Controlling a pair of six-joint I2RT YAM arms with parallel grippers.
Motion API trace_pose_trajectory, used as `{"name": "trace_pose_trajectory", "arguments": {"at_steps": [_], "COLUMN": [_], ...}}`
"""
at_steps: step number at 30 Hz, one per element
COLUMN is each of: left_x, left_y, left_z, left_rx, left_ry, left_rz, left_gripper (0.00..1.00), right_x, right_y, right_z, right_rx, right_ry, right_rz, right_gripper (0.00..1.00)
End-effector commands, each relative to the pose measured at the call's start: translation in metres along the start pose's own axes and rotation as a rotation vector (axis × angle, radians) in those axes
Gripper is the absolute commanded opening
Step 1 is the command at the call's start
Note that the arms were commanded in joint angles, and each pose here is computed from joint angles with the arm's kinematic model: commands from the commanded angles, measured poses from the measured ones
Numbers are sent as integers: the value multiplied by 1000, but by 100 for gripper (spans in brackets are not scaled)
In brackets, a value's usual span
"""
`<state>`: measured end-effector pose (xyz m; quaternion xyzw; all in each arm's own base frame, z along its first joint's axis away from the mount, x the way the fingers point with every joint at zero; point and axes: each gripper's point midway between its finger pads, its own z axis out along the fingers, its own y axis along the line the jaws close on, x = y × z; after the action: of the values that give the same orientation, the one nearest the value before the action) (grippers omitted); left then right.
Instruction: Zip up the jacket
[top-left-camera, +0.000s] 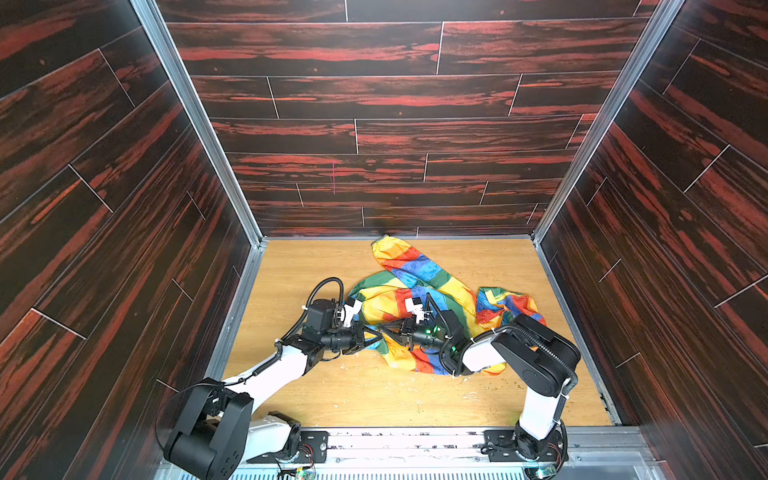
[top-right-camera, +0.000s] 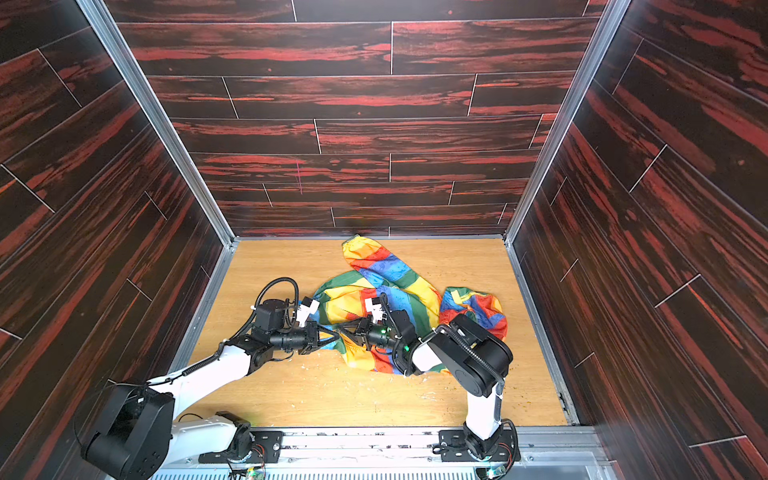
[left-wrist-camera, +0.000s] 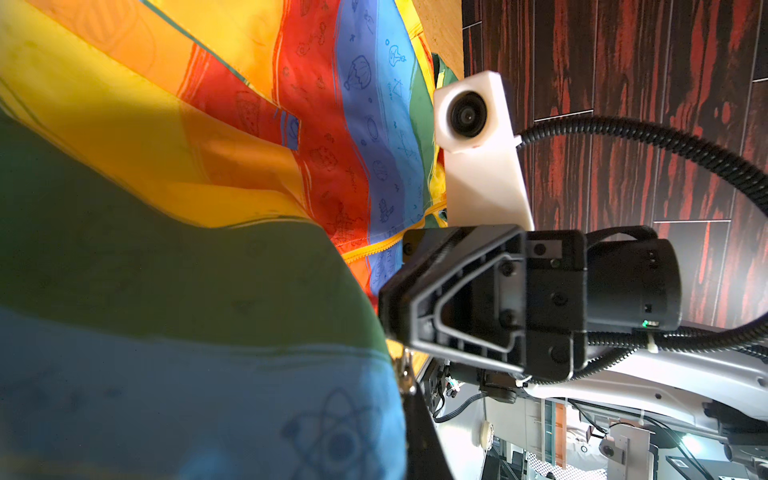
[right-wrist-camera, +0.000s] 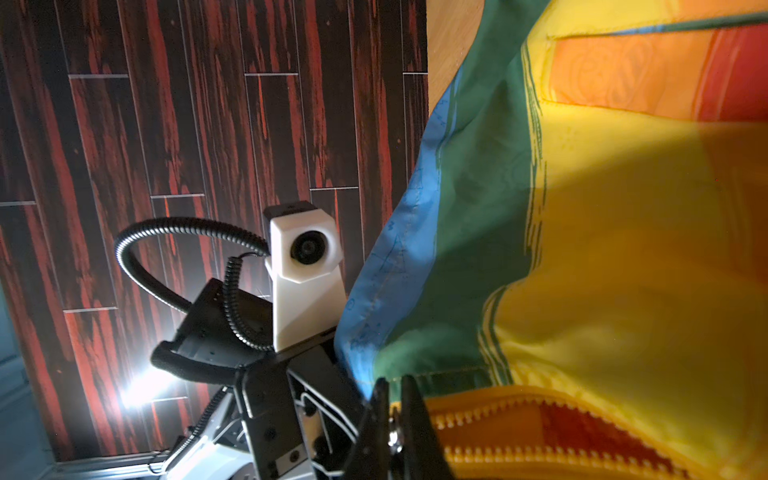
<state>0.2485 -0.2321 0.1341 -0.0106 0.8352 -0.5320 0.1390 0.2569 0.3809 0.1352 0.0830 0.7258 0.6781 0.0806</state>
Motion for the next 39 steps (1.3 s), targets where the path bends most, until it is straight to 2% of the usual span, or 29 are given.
{"name": "trace_pose_trajectory", "arguments": {"at_steps": [1,2,4,5,6,8,11,14,16,23,27,31,39], "left_x": [-5,-4,-4,-4,-3,-3,-1,0,0,-5,-9,-11,-14], "left_y": [-22,-22,-22,-23,-24,-26,-25,-20,-15,-7,-11,-13,-13], "left_z": [-5,-6,-8,-9,-11,-14,-17,-18,-17,-12,-14,-17,-17], "left_rx": [47,46,34,32,29,27,13,-8,-32,-55,-55,-58,-62], "left_ry": [-10,-11,-16,-19,-25,-35,-42,-45,-42,-46,-67,-85,-96], "left_rz": [53,51,53,54,55,58,55,45,35,15,24,25,13], "left_gripper": [2,13,39,48,55,59,58,50,48,29,28,37,31], "right_x": [-4,-4,-5,-5,-5,-6,-7,-9,-8,-7,-6,-7,-8], "right_y": [10,11,9,9,9,9,11,14,16,15,12,12,13], "right_z": [2,2,2,2,1,0,-3,-4,-5,-7,-9,-10,-13], "right_rx": [-25,-26,-5,2,11,28,45,55,58,74,87,103,130], "right_ry": [-6,-6,-9,-12,-16,-25,-37,-48,-49,-44,-47,-55,-63], "right_rz": [-21,-28,-35,-42,-48,-58,-77,-93,-101,-102,-101,-114,-136], "right_gripper": [0,0,0,0,0,0,0,0,0,0,0,0,0]}}
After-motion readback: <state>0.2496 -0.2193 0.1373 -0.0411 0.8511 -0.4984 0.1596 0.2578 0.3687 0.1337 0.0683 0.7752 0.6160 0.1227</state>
